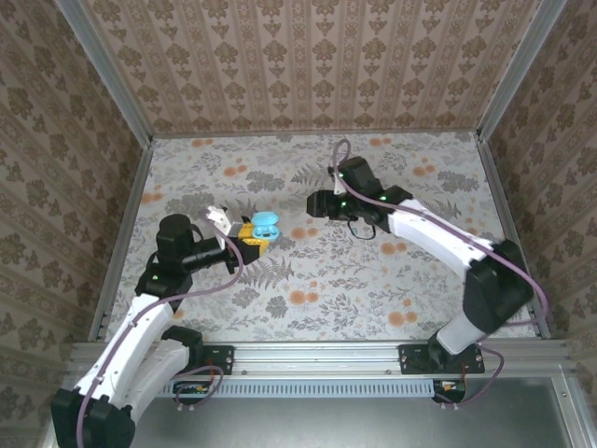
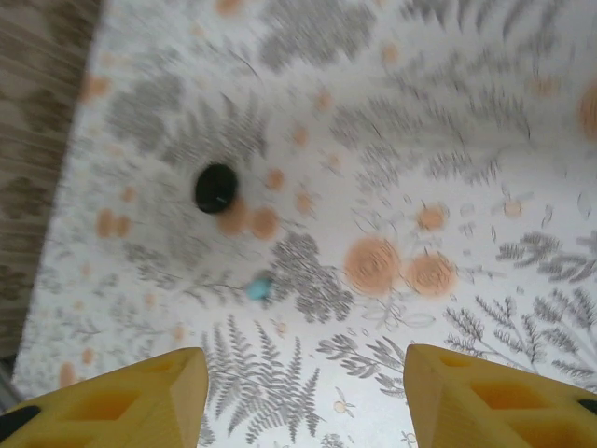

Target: Insert wireless bluetooth earbuds into charging case

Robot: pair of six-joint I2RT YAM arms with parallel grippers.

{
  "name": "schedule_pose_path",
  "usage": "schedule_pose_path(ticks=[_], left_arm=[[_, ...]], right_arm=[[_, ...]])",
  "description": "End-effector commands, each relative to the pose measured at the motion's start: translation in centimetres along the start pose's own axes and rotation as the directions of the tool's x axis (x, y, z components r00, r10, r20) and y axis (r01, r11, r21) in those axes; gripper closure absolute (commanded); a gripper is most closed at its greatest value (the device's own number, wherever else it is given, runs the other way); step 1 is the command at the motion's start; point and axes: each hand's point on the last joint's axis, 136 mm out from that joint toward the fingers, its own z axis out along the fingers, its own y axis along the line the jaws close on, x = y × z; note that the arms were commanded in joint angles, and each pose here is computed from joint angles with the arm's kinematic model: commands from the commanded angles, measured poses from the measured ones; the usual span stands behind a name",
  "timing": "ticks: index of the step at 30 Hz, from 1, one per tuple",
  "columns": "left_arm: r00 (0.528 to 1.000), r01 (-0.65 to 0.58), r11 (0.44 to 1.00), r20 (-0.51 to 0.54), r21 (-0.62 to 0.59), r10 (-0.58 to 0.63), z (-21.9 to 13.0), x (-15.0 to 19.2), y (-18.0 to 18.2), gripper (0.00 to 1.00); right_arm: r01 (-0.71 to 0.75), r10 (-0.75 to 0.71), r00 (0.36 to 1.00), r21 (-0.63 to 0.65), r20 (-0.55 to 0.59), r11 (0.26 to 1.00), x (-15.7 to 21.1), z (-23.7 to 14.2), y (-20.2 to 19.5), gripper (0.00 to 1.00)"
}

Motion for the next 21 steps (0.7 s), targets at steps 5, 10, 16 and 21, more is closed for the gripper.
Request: schedule_pose_path(ticks=[5,10,16,21], left_arm=[[1.000,-0.026,0.997,-0.002,-0.066,0.026,-1.3,0.2,-0.1,0.74],[0.999,-0.042,0.996,0.015,-0.074,0.044,-1.9,-0.2,-0.8,0.74],[0.997,-0.066,0.995,0.039,-0.080,0.070,-2.6,-0.6,-1.5,0.74],[0.996,-0.073,0.994,0.052,-0.084,0.078,-3.0,-0.8,-2.0,0.74]], right_arm=[[-0.037,0.058,0.966,0.089,-0.250,0.995,4.4,7.2,2.6,0.51],[-0.046,0.082,0.947,0.122,-0.311,0.991,6.5,10.4,4.0,0.54],[-0.012,0.063,0.939,0.149,-0.338,0.989,7.8,12.5,5.0,0.55],[0.013,0.052,0.932,0.177,-0.359,0.984,9.2,13.9,5.6,0.59]])
